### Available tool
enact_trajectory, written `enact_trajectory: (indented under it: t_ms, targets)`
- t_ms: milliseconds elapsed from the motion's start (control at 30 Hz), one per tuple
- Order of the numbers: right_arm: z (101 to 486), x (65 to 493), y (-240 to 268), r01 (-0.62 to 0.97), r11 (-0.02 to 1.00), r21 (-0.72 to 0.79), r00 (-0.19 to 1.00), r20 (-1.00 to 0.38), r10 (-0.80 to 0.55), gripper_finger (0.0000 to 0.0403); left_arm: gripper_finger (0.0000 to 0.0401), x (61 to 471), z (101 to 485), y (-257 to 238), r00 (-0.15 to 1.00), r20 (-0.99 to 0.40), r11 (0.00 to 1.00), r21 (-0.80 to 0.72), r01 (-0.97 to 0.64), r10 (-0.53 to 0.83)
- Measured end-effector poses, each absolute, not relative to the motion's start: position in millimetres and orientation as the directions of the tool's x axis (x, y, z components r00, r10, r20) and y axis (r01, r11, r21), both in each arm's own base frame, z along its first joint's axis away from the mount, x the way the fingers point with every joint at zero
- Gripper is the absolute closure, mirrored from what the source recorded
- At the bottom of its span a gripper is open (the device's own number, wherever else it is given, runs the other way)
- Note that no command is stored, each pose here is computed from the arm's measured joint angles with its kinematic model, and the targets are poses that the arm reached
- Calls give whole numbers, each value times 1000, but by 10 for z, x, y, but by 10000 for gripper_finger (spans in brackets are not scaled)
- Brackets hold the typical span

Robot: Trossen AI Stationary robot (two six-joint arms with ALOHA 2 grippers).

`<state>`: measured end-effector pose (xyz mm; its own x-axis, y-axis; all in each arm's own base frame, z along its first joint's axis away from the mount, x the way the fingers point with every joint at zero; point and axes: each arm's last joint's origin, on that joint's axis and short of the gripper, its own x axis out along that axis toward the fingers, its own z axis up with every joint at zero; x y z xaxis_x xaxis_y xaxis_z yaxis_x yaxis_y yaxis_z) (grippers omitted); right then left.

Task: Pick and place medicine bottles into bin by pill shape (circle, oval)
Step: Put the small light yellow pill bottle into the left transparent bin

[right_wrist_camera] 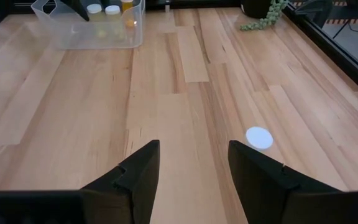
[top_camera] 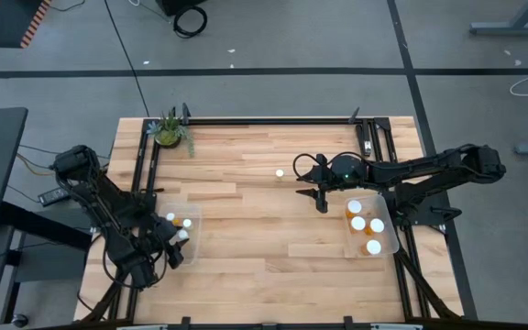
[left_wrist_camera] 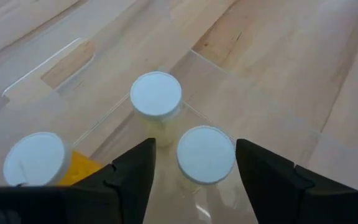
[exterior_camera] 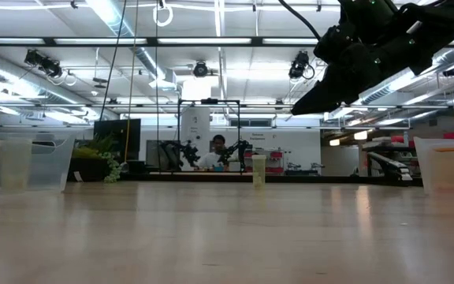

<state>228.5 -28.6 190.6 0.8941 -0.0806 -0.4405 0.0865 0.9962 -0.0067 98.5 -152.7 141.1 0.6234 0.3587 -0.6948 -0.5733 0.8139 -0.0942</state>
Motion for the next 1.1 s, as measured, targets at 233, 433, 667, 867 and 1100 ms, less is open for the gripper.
enact_trajectory:
  t_ms: [233, 433, 667, 867, 1100]
  targets:
    - [1908, 2284, -304, 95, 995, -4, 894, -439, -88, 205, 171, 1015, 1547, -1589, 615, -698, 839, -38, -542, 366]
    - [1910, 2280, -336, 112, 994, 1, 894, -437, -100, 205, 165, 1040, 1736, -1640, 601, -698, 837, -4, -548, 390]
    - [1910, 2277, -357, 120, 993, 2, 894, -436, -107, 205, 157, 1169, 2012, -1693, 586, -700, 833, 23, -552, 408]
    - [1853, 2287, -435, 144, 989, 13, 880, -460, -122, 205, 156, 1361, 2131, -1663, 576, -702, 839, 55, -542, 419]
    - [1671, 2347, -520, 178, 984, 29, 838, -529, -136, 205, 156, 1584, 2153, -1600, 582, -700, 857, 84, -508, 414]
